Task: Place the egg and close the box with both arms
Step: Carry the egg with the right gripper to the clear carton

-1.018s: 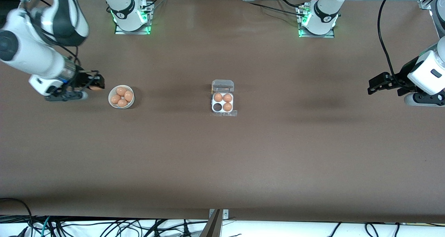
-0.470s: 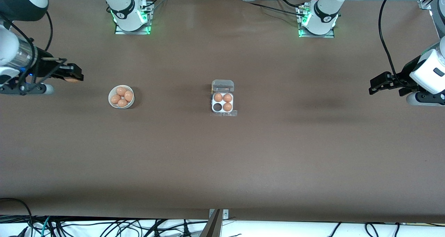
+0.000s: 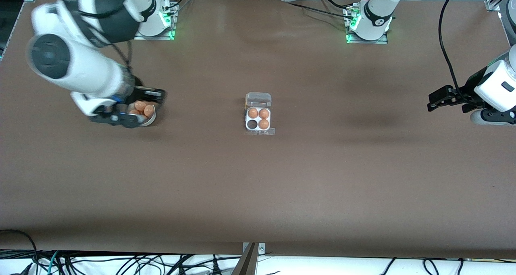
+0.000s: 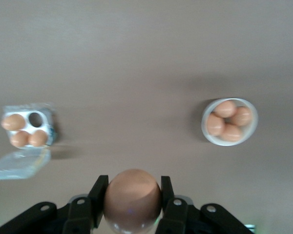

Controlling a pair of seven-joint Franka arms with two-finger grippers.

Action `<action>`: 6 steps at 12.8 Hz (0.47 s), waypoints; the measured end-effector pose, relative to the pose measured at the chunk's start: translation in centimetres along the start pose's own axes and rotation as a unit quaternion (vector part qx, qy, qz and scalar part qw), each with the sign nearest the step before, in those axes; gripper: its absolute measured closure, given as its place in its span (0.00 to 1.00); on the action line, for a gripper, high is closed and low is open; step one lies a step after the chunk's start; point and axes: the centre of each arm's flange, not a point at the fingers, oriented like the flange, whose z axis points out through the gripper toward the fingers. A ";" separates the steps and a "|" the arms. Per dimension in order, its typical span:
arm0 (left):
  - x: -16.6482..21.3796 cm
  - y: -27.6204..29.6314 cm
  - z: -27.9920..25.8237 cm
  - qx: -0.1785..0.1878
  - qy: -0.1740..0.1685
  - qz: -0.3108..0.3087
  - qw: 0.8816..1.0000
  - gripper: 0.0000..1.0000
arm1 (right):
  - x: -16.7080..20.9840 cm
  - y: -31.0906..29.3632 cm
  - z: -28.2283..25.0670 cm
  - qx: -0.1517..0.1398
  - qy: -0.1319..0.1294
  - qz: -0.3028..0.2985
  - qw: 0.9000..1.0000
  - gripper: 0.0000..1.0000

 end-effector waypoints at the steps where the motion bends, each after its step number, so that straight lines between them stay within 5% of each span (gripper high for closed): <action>1: 0.0 0.0 0.0 0.000 0.000 0.000 1.000 0.00 | -0.1 -2.5 0.8 0.004 0.007 0.009 1.000 0.52; 6: 0.0 0.0 0.0 0.000 0.000 0.000 1.000 0.00 | -1.5 -13.6 7.7 0.024 0.037 0.033 0.998 0.52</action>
